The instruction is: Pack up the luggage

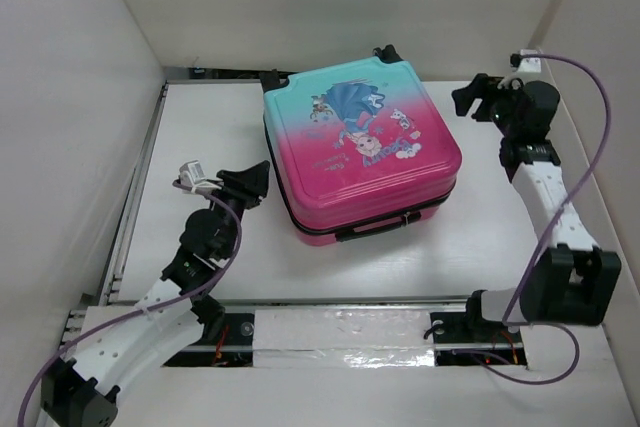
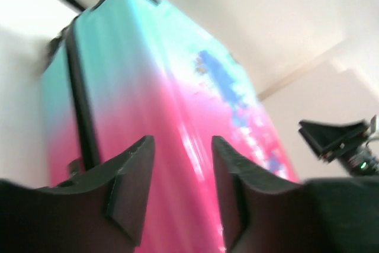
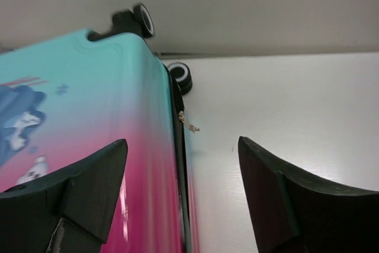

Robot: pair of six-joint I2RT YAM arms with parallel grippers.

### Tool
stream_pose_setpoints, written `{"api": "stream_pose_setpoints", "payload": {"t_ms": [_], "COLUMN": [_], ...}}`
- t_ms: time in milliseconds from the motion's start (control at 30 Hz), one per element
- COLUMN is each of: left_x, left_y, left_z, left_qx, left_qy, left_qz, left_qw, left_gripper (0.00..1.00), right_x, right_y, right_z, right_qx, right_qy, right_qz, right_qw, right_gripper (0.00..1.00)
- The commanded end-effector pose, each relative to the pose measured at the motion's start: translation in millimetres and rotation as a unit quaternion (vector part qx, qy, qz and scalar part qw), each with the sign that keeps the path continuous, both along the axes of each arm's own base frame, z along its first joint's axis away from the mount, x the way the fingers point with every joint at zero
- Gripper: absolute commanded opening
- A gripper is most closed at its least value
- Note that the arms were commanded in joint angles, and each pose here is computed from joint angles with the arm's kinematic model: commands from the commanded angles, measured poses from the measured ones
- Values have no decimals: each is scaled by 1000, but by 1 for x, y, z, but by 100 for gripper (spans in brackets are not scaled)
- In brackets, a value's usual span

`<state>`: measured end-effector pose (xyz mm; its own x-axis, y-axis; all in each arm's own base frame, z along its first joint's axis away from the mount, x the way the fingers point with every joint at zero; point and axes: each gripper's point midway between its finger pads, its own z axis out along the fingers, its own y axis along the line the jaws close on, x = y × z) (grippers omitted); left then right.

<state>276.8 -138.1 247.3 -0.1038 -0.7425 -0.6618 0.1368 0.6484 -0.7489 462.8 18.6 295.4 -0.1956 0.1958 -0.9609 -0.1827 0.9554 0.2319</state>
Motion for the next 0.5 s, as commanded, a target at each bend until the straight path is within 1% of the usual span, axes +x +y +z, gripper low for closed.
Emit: {"api": "stream_pose_setpoints", "payload": {"t_ms": [0, 33, 67, 100, 133, 167, 200, 233, 267, 300, 333, 367, 433, 467], "left_x": [-6, -8, -7, -7, -8, -8, -8, -10, -11, -12, -14, -16, -18, -21], "left_y": [-8, -8, -3, 2, 6, 14, 15, 16, 14, 14, 17, 15, 15, 8], "left_z": [21, 8, 1, -7, -20, -34, -33, -46, -53, -63, -78, -87, -105, -110], "left_qx": [-45, -37, -37, -38, -29, -19, -22, -12, -7, 1, 11, 17, 25, 27], "left_qy": [-32, -18, -9, 1, 12, 28, 25, 42, 51, 62, 84, 97, 116, 122], "left_qz": [-26, -28, -15, -3, 6, 22, 25, 25, 19, 17, 20, 12, 5, -19], "left_qw": [998, 999, 999, 999, 999, 999, 999, 999, 998, 998, 996, 995, 993, 992], "left_gripper": [39, 31, 29, 27, 22, 15, 15, 11, 9, 8, 4, 3, 3, 5], "right_x": [-26, -41, -49, -60, -79, -94, -107, -121, -147, -166, -179, -200, -225, -233], "right_y": [7, 14, 19, 27, 36, 58, 69, 80, 89, 108, 115, 119, 133, 135], "right_z": [33, 48, 49, 38, 51, 33, 29, 23, 34, 19, -8, -4, -49, -61], "right_qx": [18, 15, 13, 6, -2, -14, -20, -26, -30, -31, -32, -25, -16, -13], "right_qy": [-61, -81, -84, -72, -92, -81, -85, -88, -118, -103, -80, -100, -40, -28], "right_qz": [14, 21, 27, 39, 52, 78, 91, 105, 120, 146, 160, 173, 198, 201], "right_qw": [998, 996, 996, 997, 994, 994, 992, 990, 985, 984, 983, 980, 979, 979], "right_gripper": [79, 63, 53, 43, 15, 0, 0, 0, 0, 0, 0, 0, 0, 0]}}
